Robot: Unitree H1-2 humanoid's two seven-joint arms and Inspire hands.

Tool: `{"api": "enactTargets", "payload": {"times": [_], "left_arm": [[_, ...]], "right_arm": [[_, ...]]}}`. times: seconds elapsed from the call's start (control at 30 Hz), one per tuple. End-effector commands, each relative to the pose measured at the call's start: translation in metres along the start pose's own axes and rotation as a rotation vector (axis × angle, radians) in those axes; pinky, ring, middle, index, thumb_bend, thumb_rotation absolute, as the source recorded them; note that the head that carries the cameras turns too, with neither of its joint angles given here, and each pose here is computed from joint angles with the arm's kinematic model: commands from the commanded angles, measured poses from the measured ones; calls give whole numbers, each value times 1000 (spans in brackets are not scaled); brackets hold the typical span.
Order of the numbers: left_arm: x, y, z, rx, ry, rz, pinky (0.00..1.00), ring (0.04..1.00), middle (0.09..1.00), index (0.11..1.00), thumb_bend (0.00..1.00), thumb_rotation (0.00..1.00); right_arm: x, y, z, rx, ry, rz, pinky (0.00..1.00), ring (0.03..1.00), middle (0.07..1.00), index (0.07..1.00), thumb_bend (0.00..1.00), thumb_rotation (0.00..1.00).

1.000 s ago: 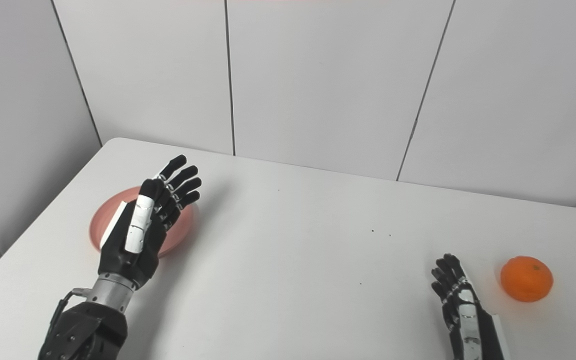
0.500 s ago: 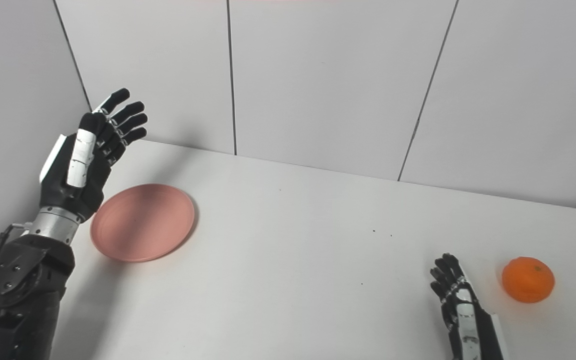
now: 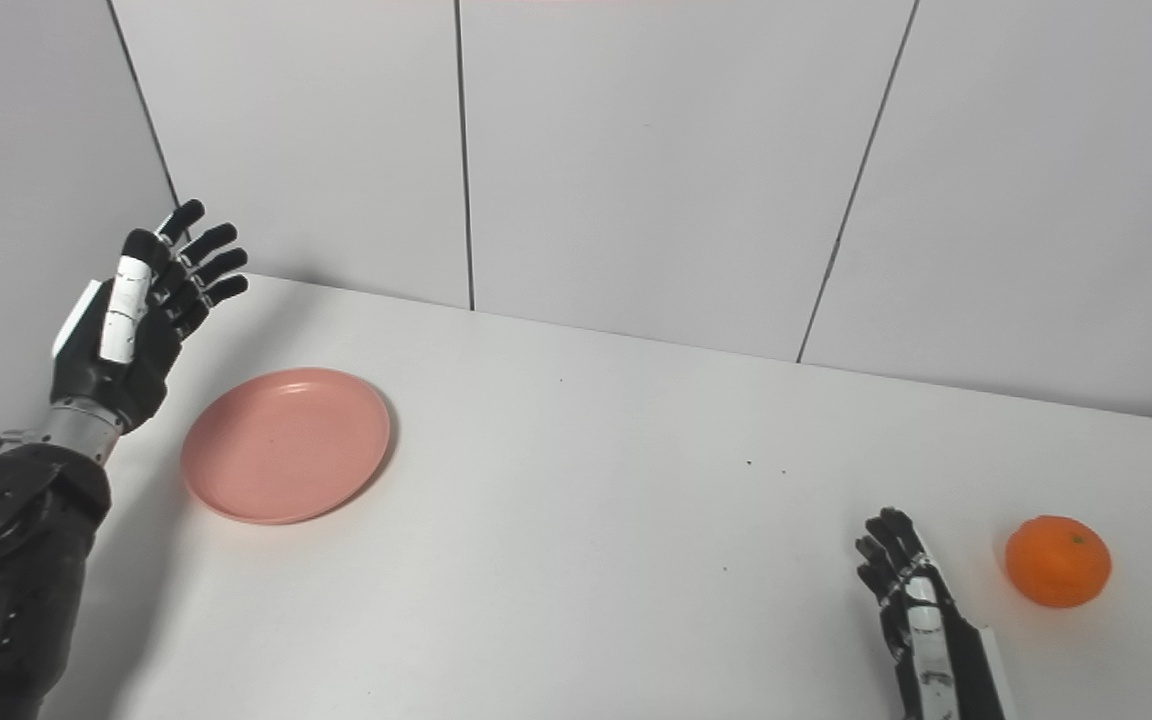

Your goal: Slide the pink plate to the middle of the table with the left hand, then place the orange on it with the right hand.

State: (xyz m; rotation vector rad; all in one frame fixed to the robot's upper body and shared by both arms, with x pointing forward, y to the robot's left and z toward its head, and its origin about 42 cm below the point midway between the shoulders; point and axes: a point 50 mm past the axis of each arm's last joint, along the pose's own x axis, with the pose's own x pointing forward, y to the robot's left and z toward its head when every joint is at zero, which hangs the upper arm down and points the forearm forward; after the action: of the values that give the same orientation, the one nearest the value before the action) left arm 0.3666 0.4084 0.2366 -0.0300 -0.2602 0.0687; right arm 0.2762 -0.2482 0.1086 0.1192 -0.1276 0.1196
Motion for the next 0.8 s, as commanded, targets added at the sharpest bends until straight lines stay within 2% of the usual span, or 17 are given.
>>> {"api": "enactTargets", "payload": {"times": [0.0, 0.23, 0.43, 0.53, 0.77], "left_arm": [[17, 12, 23, 43, -106, -9, 857, 863, 874, 927, 903, 850], [24, 30, -2, 17, -80, 35, 853, 875, 888, 926, 906, 814], [23, 41, -26, -20, -31, 78, 835, 836, 836, 882, 942, 762], [21, 44, -34, -24, -12, 86, 747, 810, 829, 873, 958, 741], [17, 57, -50, -14, 14, 105, 687, 780, 822, 865, 936, 735]], "right_arm": [[-25, 10, -39, 65, 113, -14, 936, 916, 913, 905, 765, 890], [-26, 10, -39, 56, 113, -14, 925, 908, 909, 900, 764, 898], [-26, 10, -38, 59, 117, -12, 924, 910, 913, 901, 766, 898], [-26, 9, -38, 54, 118, -6, 935, 915, 919, 910, 762, 908], [-27, 9, -38, 56, 117, -10, 933, 910, 915, 907, 765, 901]]}}
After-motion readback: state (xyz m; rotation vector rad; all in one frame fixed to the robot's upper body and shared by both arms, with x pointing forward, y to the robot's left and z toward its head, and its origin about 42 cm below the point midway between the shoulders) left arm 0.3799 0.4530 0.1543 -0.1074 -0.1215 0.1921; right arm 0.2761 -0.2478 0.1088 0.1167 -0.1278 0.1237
